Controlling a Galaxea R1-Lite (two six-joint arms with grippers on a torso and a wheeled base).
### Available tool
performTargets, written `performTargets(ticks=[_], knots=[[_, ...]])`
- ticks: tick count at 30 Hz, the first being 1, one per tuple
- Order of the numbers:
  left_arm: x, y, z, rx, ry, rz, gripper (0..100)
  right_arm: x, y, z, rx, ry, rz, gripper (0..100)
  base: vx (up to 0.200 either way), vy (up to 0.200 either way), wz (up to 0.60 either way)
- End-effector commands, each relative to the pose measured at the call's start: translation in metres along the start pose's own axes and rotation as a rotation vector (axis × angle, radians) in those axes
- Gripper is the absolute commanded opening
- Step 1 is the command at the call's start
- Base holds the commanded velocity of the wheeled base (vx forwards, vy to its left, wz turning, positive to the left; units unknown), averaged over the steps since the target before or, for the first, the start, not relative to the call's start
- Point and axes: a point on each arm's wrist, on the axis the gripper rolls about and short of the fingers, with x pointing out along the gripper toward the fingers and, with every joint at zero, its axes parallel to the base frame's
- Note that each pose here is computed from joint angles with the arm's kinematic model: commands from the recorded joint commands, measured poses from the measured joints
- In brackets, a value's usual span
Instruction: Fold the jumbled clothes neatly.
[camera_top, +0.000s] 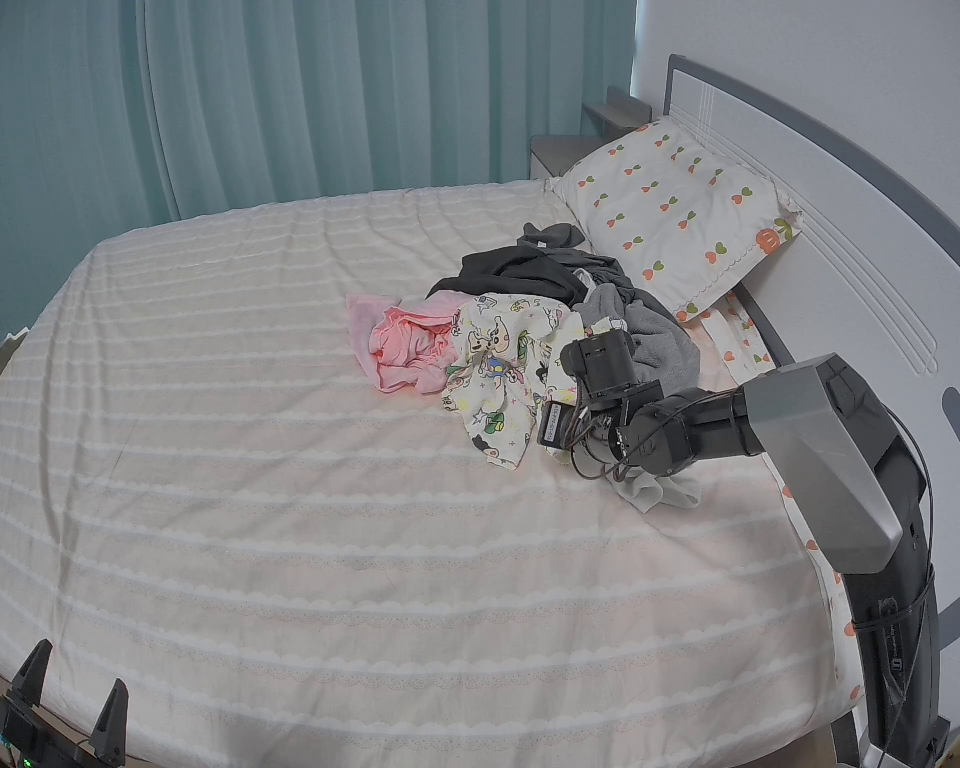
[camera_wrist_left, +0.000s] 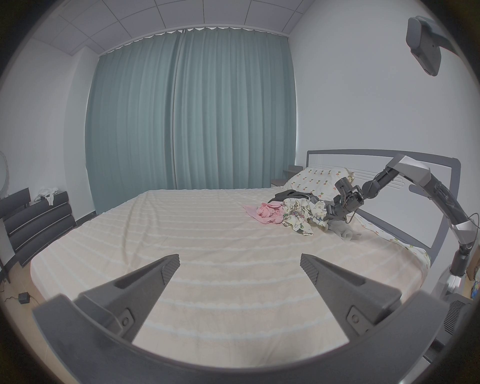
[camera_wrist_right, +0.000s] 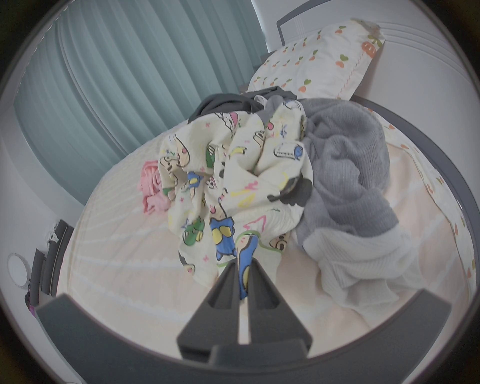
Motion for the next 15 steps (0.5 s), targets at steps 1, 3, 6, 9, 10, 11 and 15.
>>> performTargets(ticks=[1, 3, 6, 9, 10, 11, 15], knots=[[0.000, 0.000, -0.003, 0.000, -0.002, 0.000, 100, -0.007, -0.007, -0.010, -0.011, 0.042, 0.000, 0, 0.000, 0.000, 0.00], [0.000, 0.000, -0.003, 0.000, -0.002, 0.000, 100, -0.012, -0.009, -0.013, -0.014, 0.053, 0.002, 0, 0.000, 0.000, 0.00], [0.000, 0.000, -0.003, 0.000, -0.002, 0.000, 100, -0.018, -0.011, -0.014, -0.004, 0.038, 0.011, 0, 0.000, 0.000, 0.00], [0.000, 0.000, -0.003, 0.000, -0.002, 0.000, 100, -0.029, -0.015, -0.018, -0.005, 0.040, 0.019, 0, 0.000, 0.000, 0.00], [0.000, 0.000, -0.003, 0.000, -0.002, 0.000, 100, -0.034, -0.014, -0.021, -0.008, 0.046, 0.031, 0, 0.000, 0.000, 0.00], [0.000, 0.000, -0.003, 0.000, -0.002, 0.000, 100, -0.041, -0.013, -0.025, -0.011, 0.055, 0.052, 0, 0.000, 0.000, 0.00], [0.000, 0.000, -0.003, 0.000, -0.002, 0.000, 100, -0.065, -0.018, -0.039, -0.024, 0.079, 0.086, 0, 0.000, 0.000, 0.00]])
